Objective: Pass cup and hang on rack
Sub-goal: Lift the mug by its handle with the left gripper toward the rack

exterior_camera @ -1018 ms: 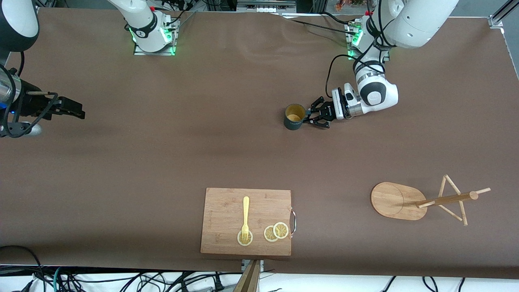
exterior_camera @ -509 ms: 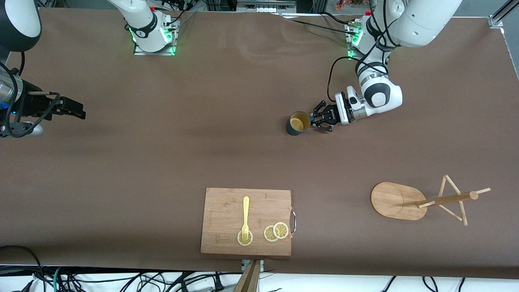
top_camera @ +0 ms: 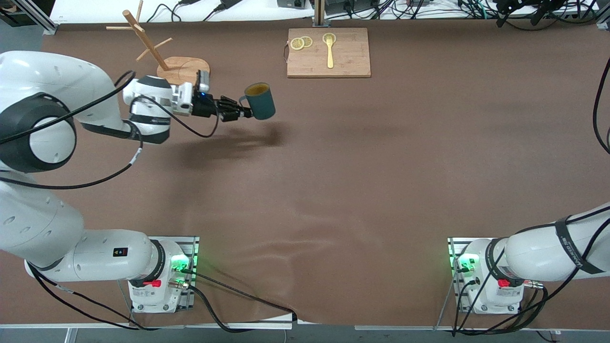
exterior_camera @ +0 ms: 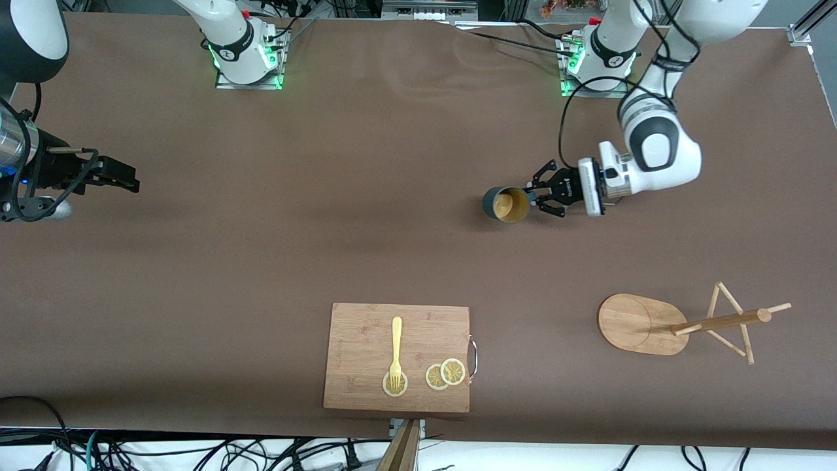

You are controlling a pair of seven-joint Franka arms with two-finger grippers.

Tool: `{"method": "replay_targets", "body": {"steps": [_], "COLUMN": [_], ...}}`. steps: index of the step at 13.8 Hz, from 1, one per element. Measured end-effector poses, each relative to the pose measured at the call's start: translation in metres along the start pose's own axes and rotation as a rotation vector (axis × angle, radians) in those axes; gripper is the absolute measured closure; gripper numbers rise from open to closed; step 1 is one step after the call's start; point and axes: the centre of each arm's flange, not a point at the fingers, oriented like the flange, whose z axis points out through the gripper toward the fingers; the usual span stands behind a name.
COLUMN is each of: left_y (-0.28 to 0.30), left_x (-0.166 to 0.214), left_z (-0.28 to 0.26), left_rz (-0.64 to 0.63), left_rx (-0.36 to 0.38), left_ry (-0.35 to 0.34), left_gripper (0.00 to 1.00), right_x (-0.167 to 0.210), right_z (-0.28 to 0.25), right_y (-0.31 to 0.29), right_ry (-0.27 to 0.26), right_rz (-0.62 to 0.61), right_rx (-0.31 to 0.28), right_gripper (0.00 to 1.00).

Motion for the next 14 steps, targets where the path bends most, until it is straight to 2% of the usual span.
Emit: {"method": "replay_targets", "body": {"steps": [3, 10, 14], "left_y": [0.005, -0.006, -0.025], "left_x": [0.016, 0.058, 0.036], "left_z": [-0.050, -0.193, -0.231], "left_rz": [-0.221, -0.590, -0.770], "left_rx": [-0.071, -0.170, -0.211], "left_ry": [0.070, 0.145, 0.213], "left_gripper": [0.79, 0.79, 0.79], "right_x": [0.000, 0.000, 0.000], "right_z": [0.000, 0.000, 0.000], "right_y": [0.000, -0.001, -0.001], "right_ry": [0.000, 0.000, 0.001], "right_rz": [0.000, -0.001, -0.001], "right_rx": [0.000, 0.000, 0.000], "right_gripper": [0.00, 0.00, 0.00]}}
